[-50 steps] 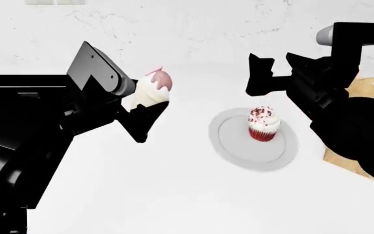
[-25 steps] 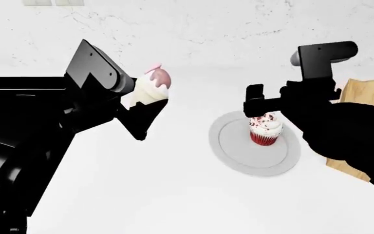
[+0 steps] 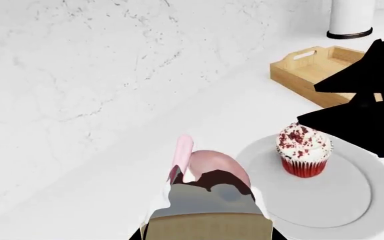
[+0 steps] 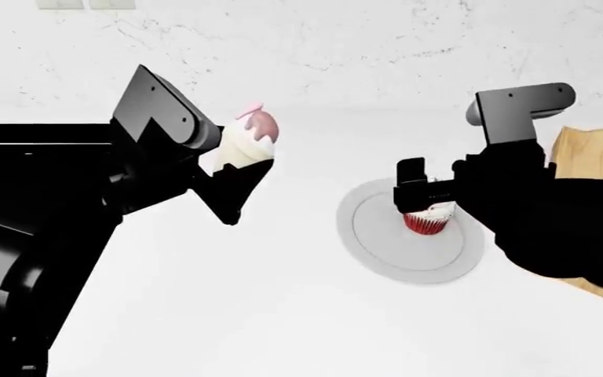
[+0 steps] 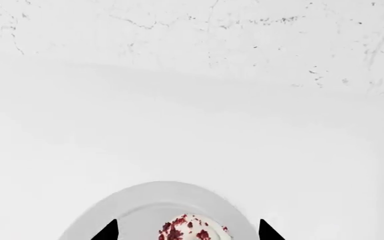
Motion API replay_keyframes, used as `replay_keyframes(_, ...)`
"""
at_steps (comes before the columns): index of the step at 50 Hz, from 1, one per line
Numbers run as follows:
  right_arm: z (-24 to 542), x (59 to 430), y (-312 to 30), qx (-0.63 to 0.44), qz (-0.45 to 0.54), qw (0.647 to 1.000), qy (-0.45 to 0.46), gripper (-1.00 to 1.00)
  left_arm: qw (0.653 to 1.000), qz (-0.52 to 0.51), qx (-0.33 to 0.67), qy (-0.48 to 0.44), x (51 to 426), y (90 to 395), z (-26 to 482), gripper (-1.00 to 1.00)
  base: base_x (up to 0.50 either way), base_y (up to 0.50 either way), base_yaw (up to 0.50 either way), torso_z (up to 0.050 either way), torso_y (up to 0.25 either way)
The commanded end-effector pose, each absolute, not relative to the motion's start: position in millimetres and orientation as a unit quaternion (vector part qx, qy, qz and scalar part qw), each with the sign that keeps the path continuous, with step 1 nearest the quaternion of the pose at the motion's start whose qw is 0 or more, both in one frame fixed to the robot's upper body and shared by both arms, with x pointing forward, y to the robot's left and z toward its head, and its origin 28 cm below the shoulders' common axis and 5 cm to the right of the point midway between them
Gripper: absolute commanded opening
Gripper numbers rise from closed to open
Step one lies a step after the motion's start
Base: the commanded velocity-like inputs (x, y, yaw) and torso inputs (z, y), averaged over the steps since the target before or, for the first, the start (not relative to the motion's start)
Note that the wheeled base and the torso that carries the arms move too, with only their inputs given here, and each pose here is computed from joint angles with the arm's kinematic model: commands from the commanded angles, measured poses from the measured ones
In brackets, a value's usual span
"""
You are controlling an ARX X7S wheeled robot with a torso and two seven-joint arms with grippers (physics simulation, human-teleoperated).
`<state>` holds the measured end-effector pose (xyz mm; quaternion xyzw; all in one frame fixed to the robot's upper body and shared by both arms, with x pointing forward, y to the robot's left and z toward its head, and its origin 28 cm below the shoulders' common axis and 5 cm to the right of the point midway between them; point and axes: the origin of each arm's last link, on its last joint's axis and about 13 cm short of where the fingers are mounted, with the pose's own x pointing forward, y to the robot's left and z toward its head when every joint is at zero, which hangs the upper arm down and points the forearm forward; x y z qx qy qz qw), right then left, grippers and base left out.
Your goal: Move the dessert items from the plate to the tray.
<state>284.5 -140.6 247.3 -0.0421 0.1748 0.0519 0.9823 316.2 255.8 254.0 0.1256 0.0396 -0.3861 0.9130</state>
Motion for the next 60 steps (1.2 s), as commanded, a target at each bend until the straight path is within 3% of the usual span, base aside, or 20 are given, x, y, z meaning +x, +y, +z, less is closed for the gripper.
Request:
replay_keyframes(1,244,276,-139,-0.039,0.064,0.978,0.192,1.0,0.914,-0.385,0.121,0.039,317,255,252,-1.0,0.0,0.0,0.0,0.0,0.0)
replay_keyframes(60,216,291,-143,-0.043,0.051,0.972,0.224,1.0,0.912,-0.39,0.119,0.033,314,254,255,-1.0,0.0,0.0,0.0,0.0,0.0)
